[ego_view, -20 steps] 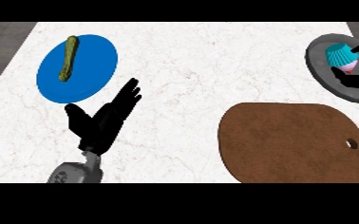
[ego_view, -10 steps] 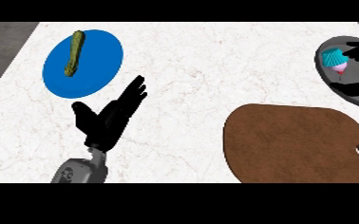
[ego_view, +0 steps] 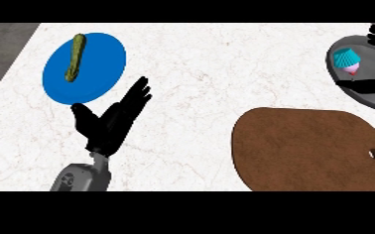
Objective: Pick the cupcake from the cutting board and place it in the pan
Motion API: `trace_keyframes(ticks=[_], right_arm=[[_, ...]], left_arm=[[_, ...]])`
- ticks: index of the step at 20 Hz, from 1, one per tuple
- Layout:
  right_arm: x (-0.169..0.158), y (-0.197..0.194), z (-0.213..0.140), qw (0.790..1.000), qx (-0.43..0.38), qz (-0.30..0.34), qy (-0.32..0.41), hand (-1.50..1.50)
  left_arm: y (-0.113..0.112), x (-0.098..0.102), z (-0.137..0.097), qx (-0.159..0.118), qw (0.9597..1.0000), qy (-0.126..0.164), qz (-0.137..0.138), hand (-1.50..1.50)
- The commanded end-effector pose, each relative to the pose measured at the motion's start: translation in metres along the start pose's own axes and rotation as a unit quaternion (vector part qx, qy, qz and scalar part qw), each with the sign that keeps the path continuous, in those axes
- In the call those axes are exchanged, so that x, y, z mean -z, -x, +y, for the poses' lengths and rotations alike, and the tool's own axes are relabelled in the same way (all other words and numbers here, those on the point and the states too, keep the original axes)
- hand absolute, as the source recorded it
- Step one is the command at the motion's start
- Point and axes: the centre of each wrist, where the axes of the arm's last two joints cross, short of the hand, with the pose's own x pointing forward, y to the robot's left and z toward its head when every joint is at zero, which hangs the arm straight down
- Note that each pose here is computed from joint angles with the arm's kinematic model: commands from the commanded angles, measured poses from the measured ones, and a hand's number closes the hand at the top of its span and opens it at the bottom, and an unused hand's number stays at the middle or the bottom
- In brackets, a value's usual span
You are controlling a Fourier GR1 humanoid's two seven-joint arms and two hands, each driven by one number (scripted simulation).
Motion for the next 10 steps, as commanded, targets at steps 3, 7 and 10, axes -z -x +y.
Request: trace_keyframes(ticks=[3,7,10], right_arm=[[-0.016,0.012,-0.021,0.993,0.113,0.032,-0.013,-1.5],[-0.022,0.009,-0.058,0.987,0.143,0.035,-0.057,-1.5],[-0.028,0.011,-0.071,0.983,0.162,0.028,-0.084,-1.5]], left_arm=[[-0.002,-0.001,0.004,-0.006,1.0,-0.003,-0.001,0.0],[0.005,-0.001,0.005,0.001,0.9999,-0.009,0.007,0.0],[0.002,0.0,-0.001,-0.01,0.9999,-0.01,0.004,0.0]])
